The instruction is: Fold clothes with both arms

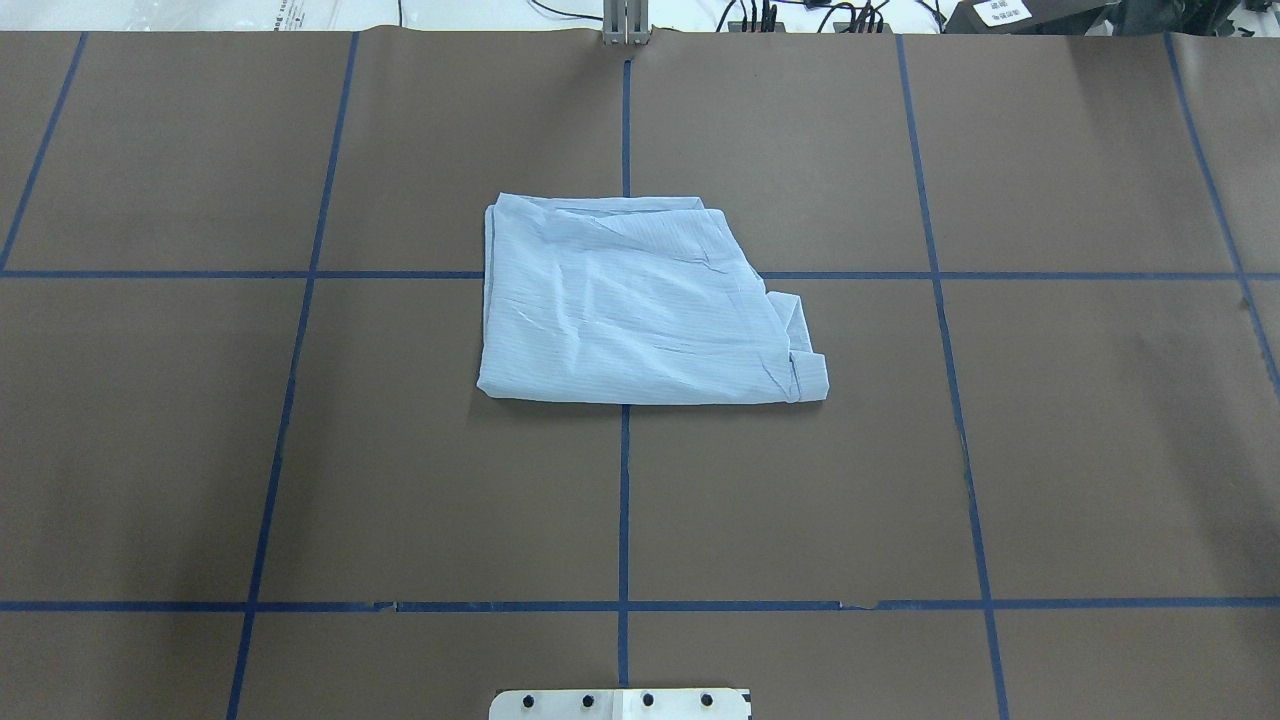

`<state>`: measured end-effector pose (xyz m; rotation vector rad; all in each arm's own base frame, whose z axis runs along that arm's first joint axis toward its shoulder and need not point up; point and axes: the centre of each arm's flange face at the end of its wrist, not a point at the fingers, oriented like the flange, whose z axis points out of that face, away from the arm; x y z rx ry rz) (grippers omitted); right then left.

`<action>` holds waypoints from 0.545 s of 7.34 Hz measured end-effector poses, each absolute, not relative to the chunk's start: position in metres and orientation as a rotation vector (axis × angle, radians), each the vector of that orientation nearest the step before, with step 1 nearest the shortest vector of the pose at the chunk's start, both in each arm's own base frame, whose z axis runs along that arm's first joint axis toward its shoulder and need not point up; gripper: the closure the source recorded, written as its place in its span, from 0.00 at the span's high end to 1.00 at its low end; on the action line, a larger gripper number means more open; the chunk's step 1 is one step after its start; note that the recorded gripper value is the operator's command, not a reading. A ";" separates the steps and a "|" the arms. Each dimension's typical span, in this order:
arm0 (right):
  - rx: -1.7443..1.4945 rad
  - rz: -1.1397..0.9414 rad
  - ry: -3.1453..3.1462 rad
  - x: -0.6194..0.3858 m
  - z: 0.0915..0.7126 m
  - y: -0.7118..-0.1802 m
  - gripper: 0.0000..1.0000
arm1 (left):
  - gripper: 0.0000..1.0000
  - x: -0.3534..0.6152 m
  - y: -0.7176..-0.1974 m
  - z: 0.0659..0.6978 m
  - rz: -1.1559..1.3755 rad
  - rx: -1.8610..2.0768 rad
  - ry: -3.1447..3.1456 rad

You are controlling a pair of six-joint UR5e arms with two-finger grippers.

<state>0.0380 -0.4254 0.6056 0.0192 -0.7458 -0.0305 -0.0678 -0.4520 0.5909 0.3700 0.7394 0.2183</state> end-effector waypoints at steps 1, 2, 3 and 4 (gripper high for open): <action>0.018 -0.029 -0.747 0.038 0.605 -0.426 1.00 | 1.00 -0.068 -0.453 0.587 0.219 0.377 0.738; 0.016 -0.028 -0.747 0.037 0.605 -0.427 1.00 | 1.00 -0.069 -0.454 0.585 0.219 0.380 0.737; 0.014 -0.025 -0.746 0.037 0.606 -0.427 1.00 | 1.00 -0.069 -0.453 0.585 0.219 0.380 0.740; 0.011 -0.021 -0.744 0.038 0.609 -0.428 1.00 | 1.00 -0.069 -0.451 0.584 0.221 0.384 0.740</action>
